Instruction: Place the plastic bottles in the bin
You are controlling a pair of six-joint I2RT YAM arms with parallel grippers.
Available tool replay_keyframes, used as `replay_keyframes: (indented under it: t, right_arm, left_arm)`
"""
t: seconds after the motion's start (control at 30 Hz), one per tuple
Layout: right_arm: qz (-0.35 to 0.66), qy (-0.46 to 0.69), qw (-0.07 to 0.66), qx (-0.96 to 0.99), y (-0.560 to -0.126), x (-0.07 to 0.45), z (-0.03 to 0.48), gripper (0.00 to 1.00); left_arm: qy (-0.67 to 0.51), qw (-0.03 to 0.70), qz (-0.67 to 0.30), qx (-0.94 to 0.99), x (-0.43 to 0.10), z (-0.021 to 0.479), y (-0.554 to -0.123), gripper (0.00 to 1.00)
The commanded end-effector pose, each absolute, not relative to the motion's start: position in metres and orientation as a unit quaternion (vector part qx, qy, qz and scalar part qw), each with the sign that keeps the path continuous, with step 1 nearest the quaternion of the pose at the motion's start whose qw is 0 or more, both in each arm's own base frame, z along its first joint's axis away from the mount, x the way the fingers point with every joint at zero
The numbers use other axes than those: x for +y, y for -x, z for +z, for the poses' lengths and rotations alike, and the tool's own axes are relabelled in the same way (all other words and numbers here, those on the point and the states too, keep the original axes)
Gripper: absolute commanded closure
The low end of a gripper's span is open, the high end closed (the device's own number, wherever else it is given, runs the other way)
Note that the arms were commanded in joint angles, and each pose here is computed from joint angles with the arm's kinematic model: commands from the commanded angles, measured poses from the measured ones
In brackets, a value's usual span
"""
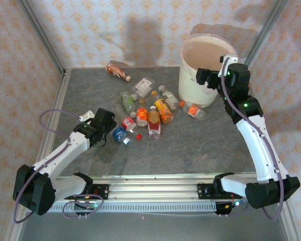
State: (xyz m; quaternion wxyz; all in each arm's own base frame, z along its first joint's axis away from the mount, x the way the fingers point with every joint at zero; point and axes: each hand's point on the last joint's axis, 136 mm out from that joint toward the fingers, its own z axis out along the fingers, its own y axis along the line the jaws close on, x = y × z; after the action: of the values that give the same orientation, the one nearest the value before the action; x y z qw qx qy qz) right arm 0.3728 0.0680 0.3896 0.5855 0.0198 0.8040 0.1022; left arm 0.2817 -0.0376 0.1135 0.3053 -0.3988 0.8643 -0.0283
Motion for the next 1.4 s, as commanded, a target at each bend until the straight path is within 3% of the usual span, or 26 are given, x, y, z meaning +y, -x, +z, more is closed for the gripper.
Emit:
replay_keyframes:
  t: [0.0, 0.2, 0.4, 0.9, 1.27, 1.37]
  right_arm:
    - [0.127, -0.048, 0.602, 0.787, -0.356, 0.065, 0.403, 0.01]
    - [0.100, -0.038, 0.608, 0.786, -0.333, 0.054, 0.400, 0.01]
    - [0.075, -0.034, 0.598, 0.797, -0.326, 0.048, 0.388, 0.01]
    - [0.117, -0.004, 0.578, 0.808, -0.326, 0.066, 0.376, 0.01]
    - [0.124, -0.039, 0.587, 0.799, -0.327, 0.061, 0.378, 0.01]
    - [0.125, -0.047, 0.590, 0.796, -0.326, 0.059, 0.381, 0.01]
  left_arm:
    - [0.406, 0.301, -0.050, 0.861, -0.045, 0.112, -0.300, 0.00]
    - [0.431, 0.264, -0.075, 0.859, -0.045, 0.085, -0.318, 0.01]
    - [0.404, 0.278, -0.093, 0.866, -0.049, 0.084, -0.337, 0.03]
    - [0.401, 0.283, -0.110, 0.864, -0.052, 0.042, -0.337, 0.12]
    - [0.383, 0.302, -0.107, 0.866, -0.050, 0.045, -0.339, 0.37]
    - [0.382, 0.318, -0.093, 0.863, -0.043, 0.057, -0.335, 0.39]
